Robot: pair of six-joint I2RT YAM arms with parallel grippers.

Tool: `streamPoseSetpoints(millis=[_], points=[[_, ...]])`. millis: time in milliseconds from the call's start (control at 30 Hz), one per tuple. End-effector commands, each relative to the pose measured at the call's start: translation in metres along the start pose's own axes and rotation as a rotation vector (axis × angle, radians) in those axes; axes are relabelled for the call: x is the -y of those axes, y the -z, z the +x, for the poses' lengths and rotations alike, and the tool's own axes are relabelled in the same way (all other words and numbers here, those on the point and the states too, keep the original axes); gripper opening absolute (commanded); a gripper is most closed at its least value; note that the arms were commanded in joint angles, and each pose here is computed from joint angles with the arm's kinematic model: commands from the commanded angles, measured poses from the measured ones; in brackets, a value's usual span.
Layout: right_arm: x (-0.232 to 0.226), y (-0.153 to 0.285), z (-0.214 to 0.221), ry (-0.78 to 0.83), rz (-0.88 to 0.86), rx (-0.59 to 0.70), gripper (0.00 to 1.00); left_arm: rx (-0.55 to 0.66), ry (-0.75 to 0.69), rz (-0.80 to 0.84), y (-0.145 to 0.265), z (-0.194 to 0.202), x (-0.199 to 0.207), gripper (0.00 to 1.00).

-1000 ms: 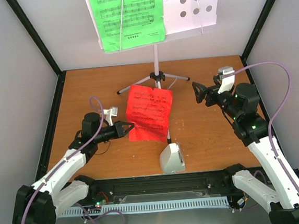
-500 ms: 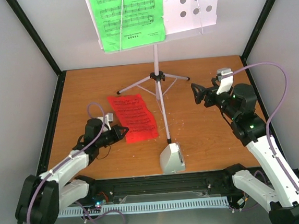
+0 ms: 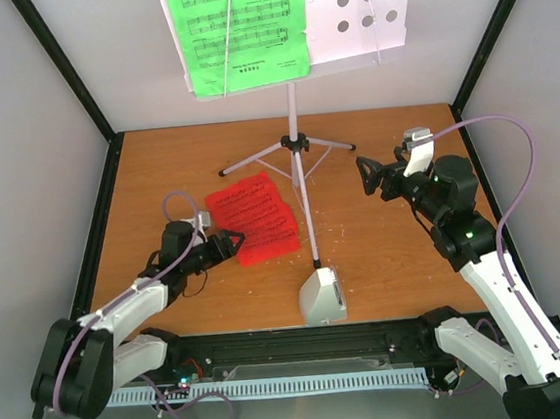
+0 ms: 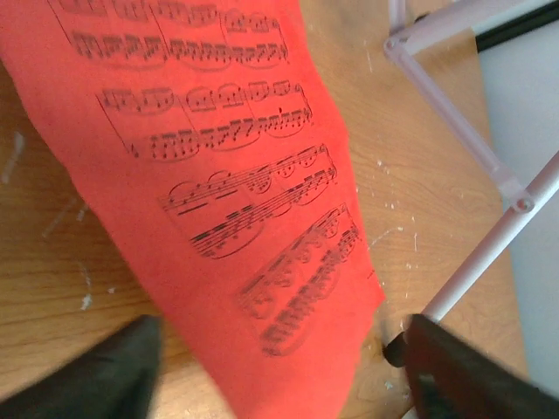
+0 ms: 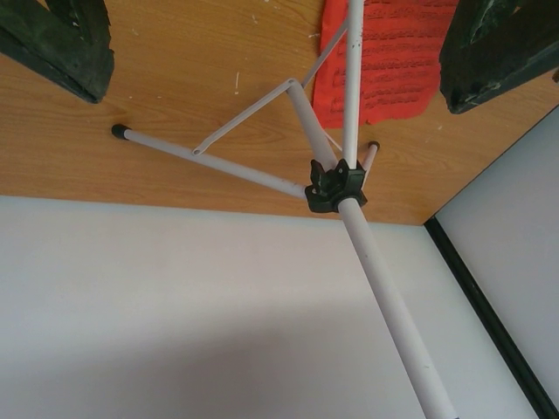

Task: Pack up the instrument practice props

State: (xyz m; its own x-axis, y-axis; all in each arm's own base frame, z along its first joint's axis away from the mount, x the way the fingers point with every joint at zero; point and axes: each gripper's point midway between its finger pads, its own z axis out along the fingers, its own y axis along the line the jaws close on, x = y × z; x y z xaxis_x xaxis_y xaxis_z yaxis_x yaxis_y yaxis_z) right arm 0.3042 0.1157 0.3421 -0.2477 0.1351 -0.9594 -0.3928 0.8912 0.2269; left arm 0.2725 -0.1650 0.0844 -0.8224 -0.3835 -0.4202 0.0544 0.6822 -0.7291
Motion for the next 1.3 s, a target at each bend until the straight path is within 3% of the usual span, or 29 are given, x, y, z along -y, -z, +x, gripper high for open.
streamPoseSetpoints(millis=[0, 200, 433, 600, 800, 1067, 1267], points=[[-0.005, 0.002, -0.015, 0.004, -0.018, 0.034, 1.0, 0.174, -0.074, -0.054, 0.026, -0.045, 0.018, 0.98], [-0.028, 0.007, -0.051, -0.014, -0.114, 0.085, 1.0, 0.39, -0.27, -0.029, 0.083, -0.109, 0.081, 0.99], [-0.073, 0.013, -0.106, -0.063, -0.326, 0.097, 0.99, 0.527, -0.397, 0.168, 0.16, -0.167, 0.155, 0.99], [-0.098, -0.002, -0.123, -0.116, -0.459, -0.006, 0.94, 0.5, -0.499, 0.323, 0.201, -0.189, 0.21, 0.99], [-0.138, -0.013, -0.155, -0.107, -0.589, 0.005, 0.92, 0.46, -0.564, 0.463, 0.23, -0.202, 0.261, 0.99], [-0.154, -0.049, -0.176, -0.121, -0.586, -0.002, 0.87, 0.42, -0.625, 0.459, 0.236, -0.202, 0.273, 0.99], [-0.152, -0.065, -0.191, -0.132, -0.54, 0.01, 0.83, 0.387, -0.663, 0.516, 0.237, -0.204, 0.285, 0.93]])
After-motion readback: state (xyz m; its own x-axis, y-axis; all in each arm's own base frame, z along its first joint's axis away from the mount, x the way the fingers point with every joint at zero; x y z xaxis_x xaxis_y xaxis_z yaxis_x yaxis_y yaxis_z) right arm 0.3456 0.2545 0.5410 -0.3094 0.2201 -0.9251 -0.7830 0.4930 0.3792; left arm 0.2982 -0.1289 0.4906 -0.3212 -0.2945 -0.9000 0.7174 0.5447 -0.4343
